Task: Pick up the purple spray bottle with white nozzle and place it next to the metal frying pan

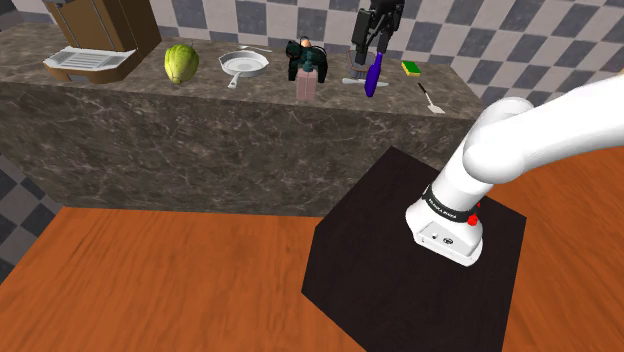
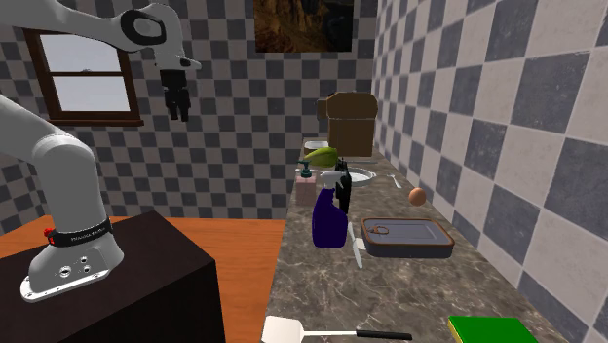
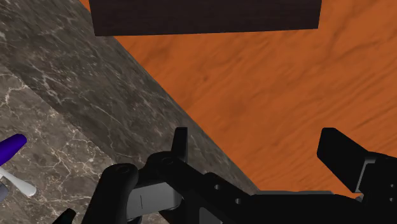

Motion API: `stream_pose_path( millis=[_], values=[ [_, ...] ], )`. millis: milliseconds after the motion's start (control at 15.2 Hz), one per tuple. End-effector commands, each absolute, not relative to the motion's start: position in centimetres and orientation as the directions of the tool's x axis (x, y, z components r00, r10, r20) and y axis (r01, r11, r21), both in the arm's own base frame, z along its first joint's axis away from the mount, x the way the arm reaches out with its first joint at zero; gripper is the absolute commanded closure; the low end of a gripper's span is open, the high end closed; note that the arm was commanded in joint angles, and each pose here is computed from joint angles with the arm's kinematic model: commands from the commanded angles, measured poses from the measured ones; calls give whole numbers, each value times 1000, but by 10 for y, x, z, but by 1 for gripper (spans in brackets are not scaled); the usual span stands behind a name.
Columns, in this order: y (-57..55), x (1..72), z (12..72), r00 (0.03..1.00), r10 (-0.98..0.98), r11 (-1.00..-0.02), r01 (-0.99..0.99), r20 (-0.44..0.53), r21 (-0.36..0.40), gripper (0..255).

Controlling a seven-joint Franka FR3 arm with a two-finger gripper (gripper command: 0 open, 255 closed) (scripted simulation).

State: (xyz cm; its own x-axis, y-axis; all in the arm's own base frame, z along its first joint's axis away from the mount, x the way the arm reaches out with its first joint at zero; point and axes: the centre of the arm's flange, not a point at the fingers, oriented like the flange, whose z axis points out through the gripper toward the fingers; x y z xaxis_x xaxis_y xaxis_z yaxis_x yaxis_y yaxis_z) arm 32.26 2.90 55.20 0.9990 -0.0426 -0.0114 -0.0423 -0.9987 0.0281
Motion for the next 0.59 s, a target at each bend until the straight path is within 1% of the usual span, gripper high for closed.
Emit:
stream_pose_path(
  millis=[0, 528],
  values=[
    [29, 323, 552, 999, -43, -999, -42, -11, 28, 0],
    [-55, 382, 530, 984, -179, -984, -179, -1, 26, 0]
  ],
)
